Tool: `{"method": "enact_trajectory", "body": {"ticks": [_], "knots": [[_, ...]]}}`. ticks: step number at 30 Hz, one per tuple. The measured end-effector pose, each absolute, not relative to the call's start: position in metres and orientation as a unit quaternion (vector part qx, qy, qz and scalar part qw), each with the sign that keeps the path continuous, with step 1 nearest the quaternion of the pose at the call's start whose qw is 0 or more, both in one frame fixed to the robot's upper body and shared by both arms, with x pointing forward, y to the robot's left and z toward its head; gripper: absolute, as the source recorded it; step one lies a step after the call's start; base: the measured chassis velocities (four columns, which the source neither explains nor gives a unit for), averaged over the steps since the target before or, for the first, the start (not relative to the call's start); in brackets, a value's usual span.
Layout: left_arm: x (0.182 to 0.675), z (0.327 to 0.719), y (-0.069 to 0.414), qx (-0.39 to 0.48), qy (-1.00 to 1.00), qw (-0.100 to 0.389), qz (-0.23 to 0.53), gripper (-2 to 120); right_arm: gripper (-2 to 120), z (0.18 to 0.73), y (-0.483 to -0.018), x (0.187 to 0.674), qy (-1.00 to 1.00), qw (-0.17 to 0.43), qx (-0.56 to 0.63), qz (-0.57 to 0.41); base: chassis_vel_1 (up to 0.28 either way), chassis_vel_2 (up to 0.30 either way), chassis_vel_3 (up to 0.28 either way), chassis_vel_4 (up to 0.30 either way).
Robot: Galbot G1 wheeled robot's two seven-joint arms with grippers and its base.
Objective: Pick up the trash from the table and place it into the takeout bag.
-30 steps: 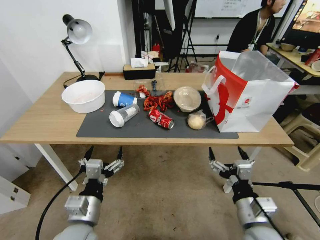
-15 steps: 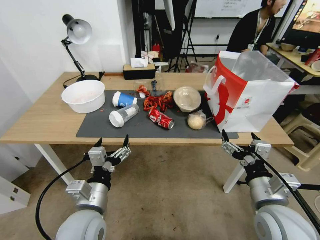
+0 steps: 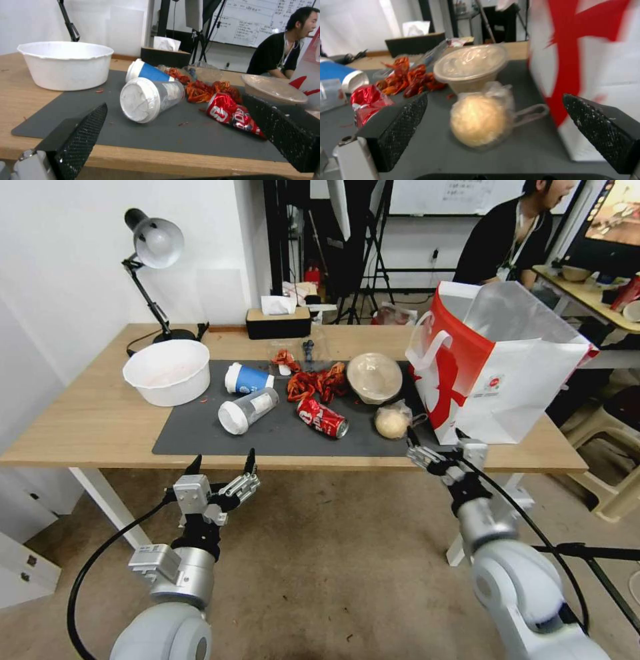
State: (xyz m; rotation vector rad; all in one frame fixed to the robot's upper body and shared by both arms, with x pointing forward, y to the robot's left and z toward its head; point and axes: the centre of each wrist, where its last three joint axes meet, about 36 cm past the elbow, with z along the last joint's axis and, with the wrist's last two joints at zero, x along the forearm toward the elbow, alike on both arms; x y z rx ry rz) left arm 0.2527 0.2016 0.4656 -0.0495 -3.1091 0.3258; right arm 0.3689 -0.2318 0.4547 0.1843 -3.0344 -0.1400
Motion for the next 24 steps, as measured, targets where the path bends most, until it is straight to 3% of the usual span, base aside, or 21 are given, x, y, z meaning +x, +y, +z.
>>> {"method": "enact_trajectory", "body": {"ticks": [16, 24], "knots": [[0.251, 0.465, 0.206, -0.006, -0.995, -0.002, 0.095, 100, 99, 0.449, -0.198, 0.424, -0.991, 0.123, 0.06, 0.005, 0.0, 0.0, 0.0, 0.0], [0.252, 0.46, 0.206, -0.004, -0.996, -0.003, 0.093, 100, 72, 0.443, -0.196, 0.435, -0.989, 0.14, 0.046, 0.026, 0.0, 0.0, 0.0, 0.0]]}}
